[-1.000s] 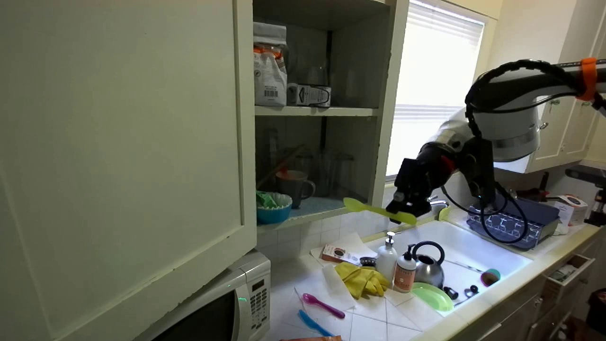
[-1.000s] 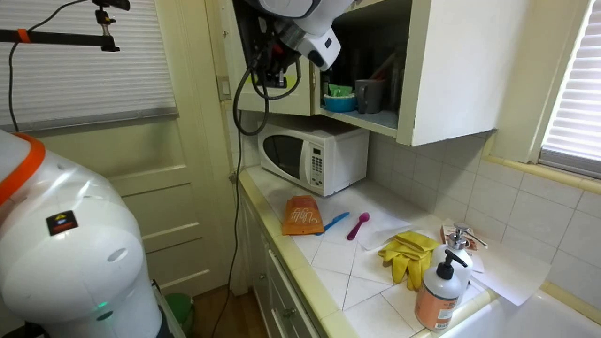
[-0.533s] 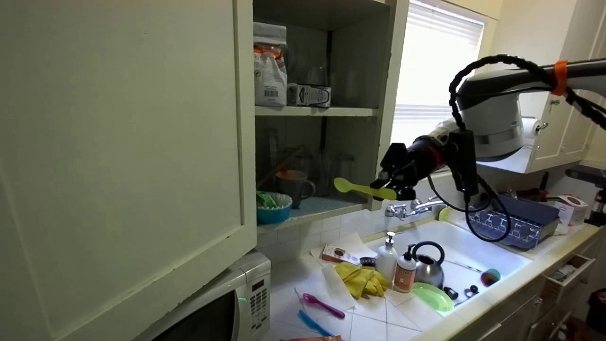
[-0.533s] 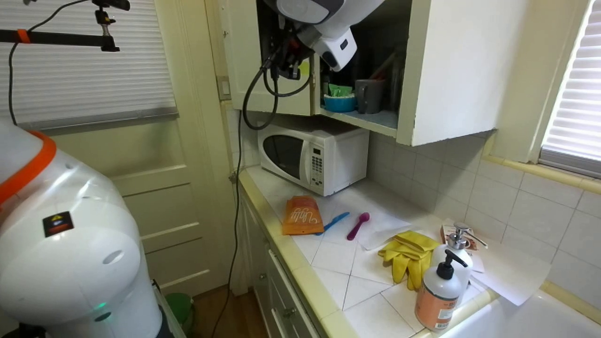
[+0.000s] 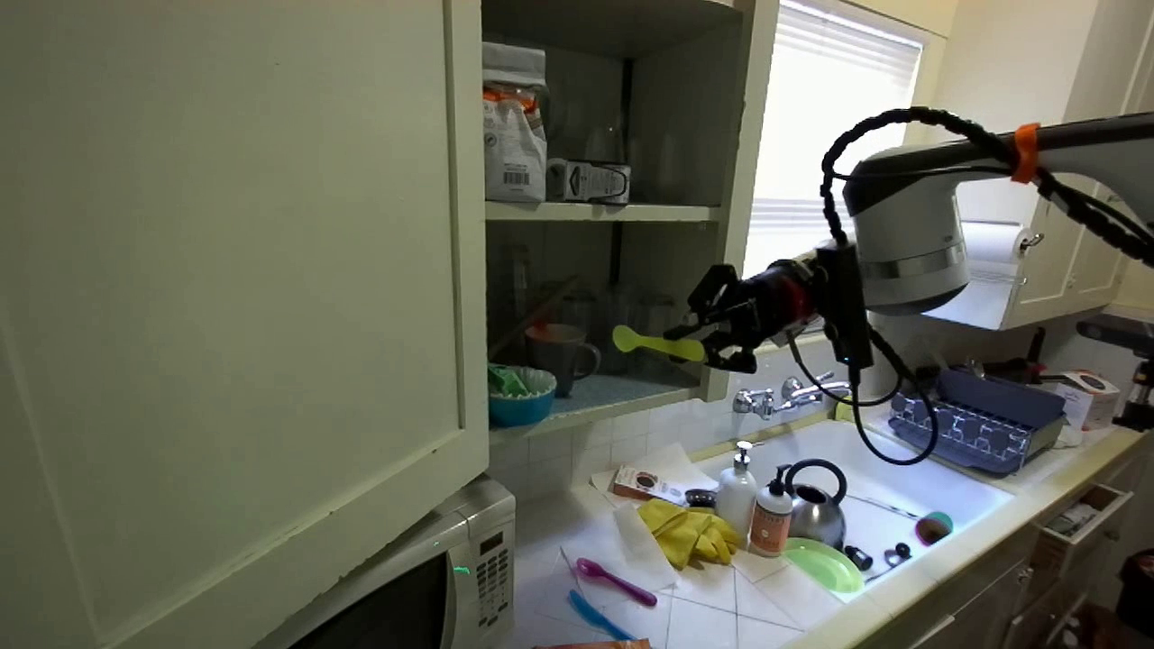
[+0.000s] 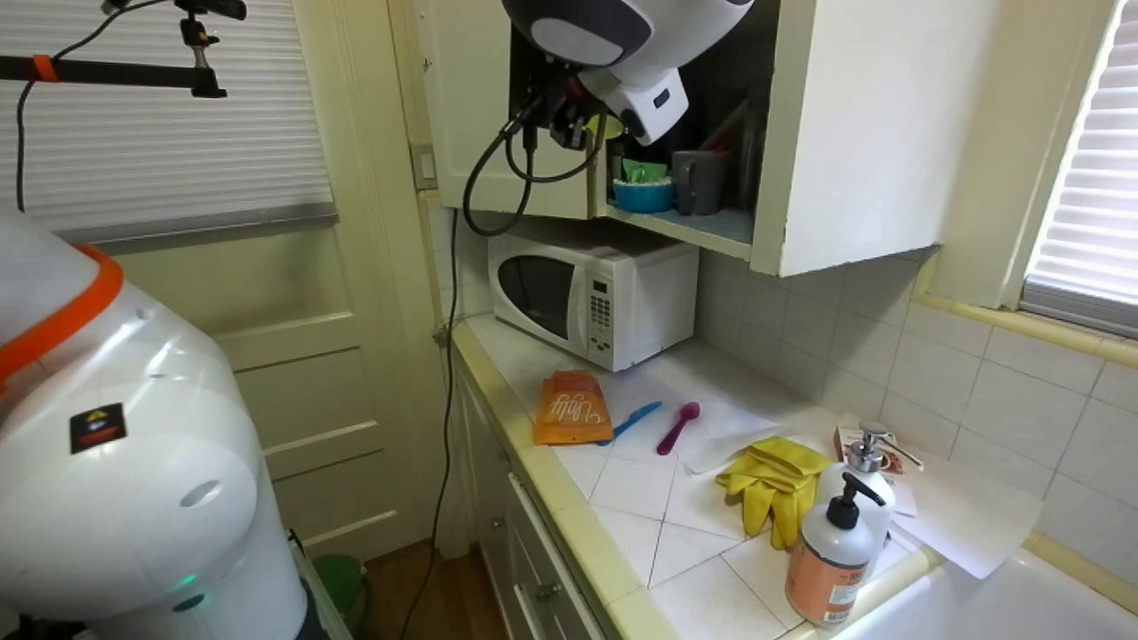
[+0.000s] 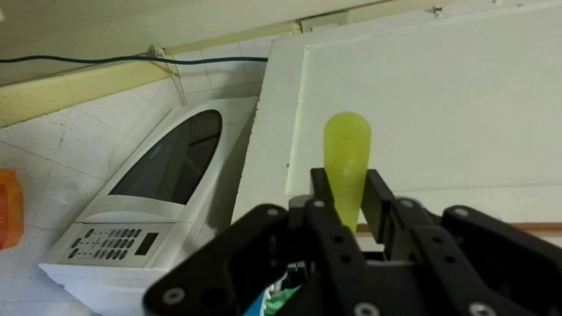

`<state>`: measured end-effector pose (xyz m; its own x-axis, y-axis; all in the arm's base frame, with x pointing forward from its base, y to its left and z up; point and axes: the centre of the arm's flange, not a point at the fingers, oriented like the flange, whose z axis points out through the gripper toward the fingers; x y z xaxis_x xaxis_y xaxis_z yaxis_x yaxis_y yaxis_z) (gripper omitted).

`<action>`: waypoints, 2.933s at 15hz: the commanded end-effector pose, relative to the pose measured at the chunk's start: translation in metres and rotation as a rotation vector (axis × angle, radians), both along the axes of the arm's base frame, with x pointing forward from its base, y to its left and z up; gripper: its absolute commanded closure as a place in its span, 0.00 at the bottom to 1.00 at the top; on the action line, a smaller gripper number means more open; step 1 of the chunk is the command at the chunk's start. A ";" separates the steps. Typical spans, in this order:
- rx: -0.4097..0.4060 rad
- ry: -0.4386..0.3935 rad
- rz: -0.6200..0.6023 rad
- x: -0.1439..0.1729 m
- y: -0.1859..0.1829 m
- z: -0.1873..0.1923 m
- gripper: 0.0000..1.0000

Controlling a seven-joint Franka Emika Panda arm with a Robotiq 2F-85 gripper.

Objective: Put the green spoon in the kitchen cabinet

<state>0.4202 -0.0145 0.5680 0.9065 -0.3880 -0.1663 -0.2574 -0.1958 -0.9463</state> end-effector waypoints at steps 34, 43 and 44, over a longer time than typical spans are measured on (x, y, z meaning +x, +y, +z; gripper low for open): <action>0.447 0.147 -0.438 0.117 0.018 -0.025 0.94; 0.529 0.219 -0.465 0.135 0.012 -0.044 0.94; 0.542 0.223 -0.467 0.137 0.012 -0.045 0.94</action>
<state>0.5450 -0.0036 0.5255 0.6126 -0.5564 -0.5613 -0.3920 0.4028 -0.8271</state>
